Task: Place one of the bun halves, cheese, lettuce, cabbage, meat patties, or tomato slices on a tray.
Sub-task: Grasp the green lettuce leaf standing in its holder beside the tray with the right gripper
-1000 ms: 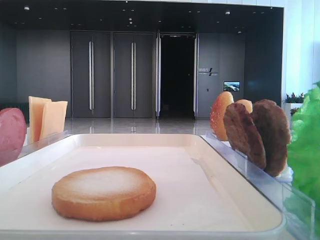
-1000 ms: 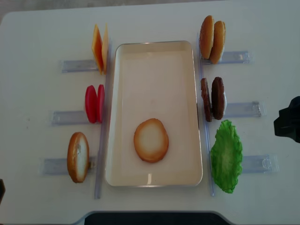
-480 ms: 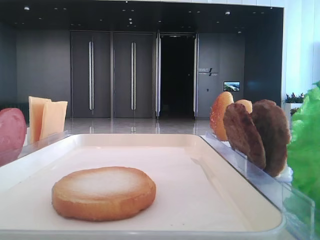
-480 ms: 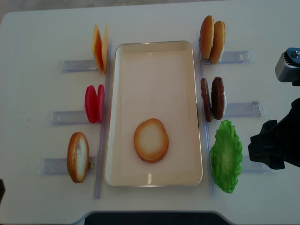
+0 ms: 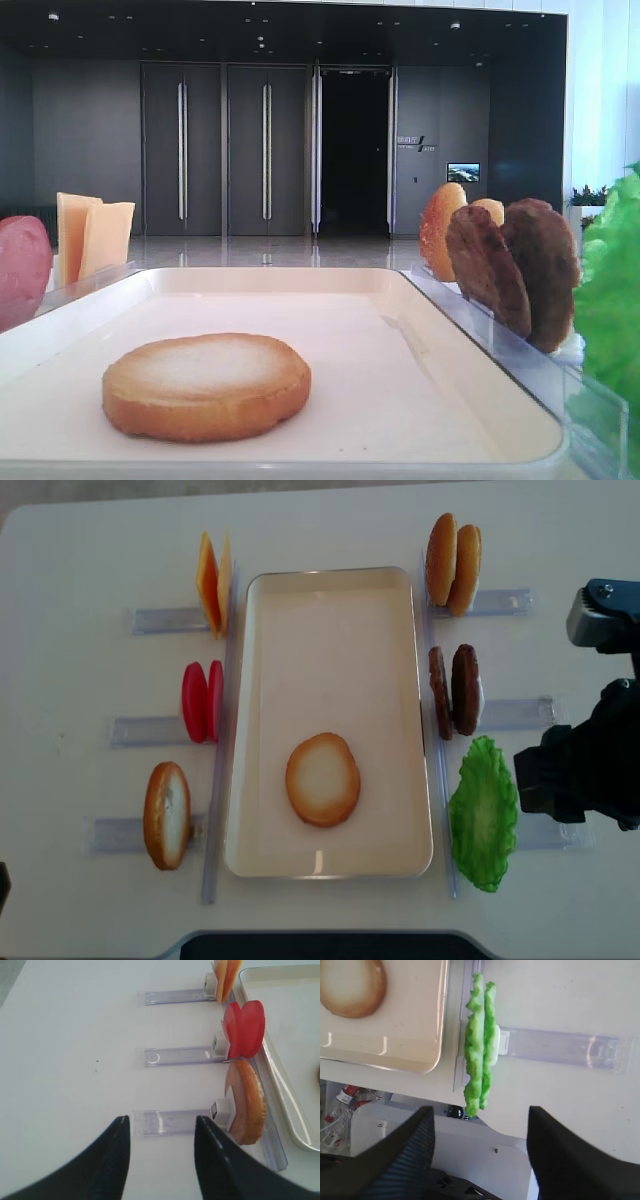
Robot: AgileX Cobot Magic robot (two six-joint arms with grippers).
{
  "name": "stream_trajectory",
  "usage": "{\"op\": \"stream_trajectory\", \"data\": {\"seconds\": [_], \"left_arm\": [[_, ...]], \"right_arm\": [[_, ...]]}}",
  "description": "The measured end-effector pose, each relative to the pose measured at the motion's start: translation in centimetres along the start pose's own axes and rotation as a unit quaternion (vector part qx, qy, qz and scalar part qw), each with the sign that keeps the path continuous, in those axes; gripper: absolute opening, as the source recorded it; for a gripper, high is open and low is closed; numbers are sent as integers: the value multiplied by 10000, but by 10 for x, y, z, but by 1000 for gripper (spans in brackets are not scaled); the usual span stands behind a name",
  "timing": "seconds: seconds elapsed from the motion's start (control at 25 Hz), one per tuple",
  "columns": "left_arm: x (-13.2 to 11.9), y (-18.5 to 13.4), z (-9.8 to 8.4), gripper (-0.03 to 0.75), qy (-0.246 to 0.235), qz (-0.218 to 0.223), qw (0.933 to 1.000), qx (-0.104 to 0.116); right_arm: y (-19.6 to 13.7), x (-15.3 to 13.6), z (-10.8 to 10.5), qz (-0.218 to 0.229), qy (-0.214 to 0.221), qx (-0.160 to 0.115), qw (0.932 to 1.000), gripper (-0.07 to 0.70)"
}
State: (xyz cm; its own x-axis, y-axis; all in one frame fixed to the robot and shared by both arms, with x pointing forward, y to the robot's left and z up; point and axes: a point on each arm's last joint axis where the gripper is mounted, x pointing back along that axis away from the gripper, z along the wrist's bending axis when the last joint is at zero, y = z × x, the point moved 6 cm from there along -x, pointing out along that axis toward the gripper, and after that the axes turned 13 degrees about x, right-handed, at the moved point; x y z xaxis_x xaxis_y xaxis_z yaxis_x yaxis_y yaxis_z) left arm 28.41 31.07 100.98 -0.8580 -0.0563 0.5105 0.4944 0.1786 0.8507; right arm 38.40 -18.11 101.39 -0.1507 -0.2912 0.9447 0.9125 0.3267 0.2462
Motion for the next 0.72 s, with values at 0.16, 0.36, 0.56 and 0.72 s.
{"op": "stream_trajectory", "data": {"seconds": [0.16, 0.36, 0.56, 0.72], "left_arm": [[0, 0, 0, 327, 0, 0, 10000, 0], [0, 0, 0, 327, 0, 0, 10000, 0], [0, 0, 0, 327, 0, 0, 10000, 0], [0, 0, 0, 327, 0, 0, 10000, 0]], "right_arm": [[9, -15, -1, 178, -48, 22, 9998, 421], [17, -33, -3, 412, -100, 84, 9991, 421], [23, -47, -4, 574, -106, 157, 9982, 421], [27, -54, -5, 564, -106, 232, 9981, 419]]}}
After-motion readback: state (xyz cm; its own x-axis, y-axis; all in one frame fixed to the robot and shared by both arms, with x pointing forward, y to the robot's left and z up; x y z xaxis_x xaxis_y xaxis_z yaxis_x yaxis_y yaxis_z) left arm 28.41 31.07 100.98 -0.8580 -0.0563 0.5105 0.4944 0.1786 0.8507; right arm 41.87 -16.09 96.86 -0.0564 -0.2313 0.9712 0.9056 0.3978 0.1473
